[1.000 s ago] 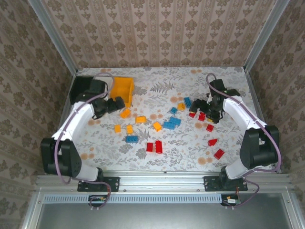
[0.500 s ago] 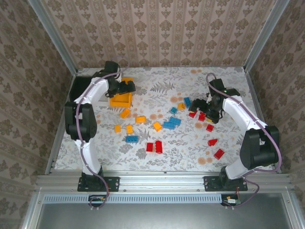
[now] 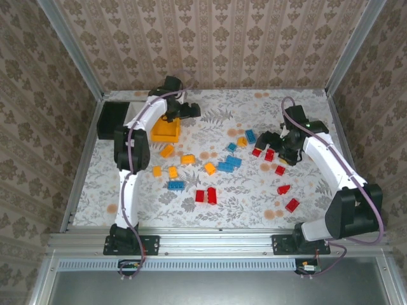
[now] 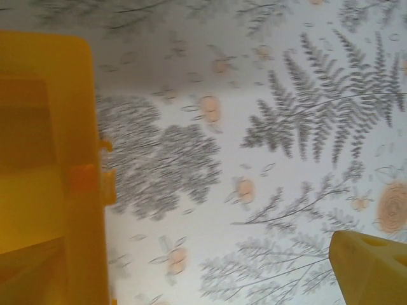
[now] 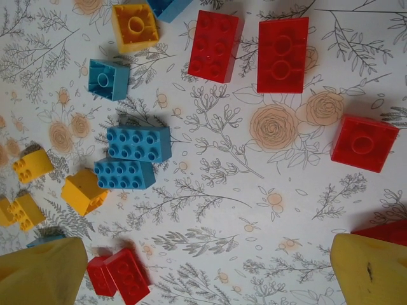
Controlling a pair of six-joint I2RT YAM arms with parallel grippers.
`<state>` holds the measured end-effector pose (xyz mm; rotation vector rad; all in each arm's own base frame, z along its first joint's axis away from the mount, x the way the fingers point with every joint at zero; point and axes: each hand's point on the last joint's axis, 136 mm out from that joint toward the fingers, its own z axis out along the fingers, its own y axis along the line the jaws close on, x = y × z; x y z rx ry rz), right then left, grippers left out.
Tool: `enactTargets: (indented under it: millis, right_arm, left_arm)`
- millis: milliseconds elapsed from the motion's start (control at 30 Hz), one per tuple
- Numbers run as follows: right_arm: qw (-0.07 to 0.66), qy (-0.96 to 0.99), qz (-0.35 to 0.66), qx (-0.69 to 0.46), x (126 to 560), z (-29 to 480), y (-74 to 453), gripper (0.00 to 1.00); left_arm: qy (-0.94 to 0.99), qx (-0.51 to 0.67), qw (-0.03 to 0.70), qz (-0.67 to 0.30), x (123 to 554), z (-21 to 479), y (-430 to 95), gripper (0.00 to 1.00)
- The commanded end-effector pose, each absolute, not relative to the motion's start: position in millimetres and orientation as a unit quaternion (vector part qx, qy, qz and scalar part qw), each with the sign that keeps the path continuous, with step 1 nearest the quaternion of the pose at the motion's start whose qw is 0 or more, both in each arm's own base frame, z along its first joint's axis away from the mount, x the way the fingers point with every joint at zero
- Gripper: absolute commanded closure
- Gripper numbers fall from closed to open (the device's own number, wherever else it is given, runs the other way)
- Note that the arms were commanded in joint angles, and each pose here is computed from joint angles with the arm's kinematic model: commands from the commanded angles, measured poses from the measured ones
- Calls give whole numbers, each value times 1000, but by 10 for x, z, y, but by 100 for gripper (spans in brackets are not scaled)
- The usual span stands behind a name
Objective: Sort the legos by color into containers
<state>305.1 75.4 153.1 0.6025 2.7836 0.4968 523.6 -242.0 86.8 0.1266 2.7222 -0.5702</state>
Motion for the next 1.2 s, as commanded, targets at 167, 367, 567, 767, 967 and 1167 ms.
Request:
enactTargets:
  millis: [167, 367, 567, 767, 967, 1167]
  right_arm:
    - [119, 953, 157, 229, 2778, 1485, 680, 0]
    - [120, 953, 156, 231, 2704, 1458, 664, 0]
    - [121, 955, 145, 230, 2613, 1471, 606, 0]
    - [122, 956, 135, 231, 2515, 1472, 539, 0]
    - [122, 954, 137, 237, 2490, 1467, 530, 0]
    - [123, 954, 129, 240, 2513, 1510, 495, 0]
  left_arm:
    - [951, 34, 162, -260, 5199, 974, -3082, 4]
    - [940, 20, 152, -306, 5130, 927, -3672, 4]
    - [925, 11, 141, -354, 5048, 881, -4204, 3]
    - [892, 18, 151, -426, 5032, 1075, -4613, 3]
    - [883, 17, 151, -444, 5022, 1258, -4634, 2]
    - [903, 40, 161, -396, 4923, 1441, -4347, 2]
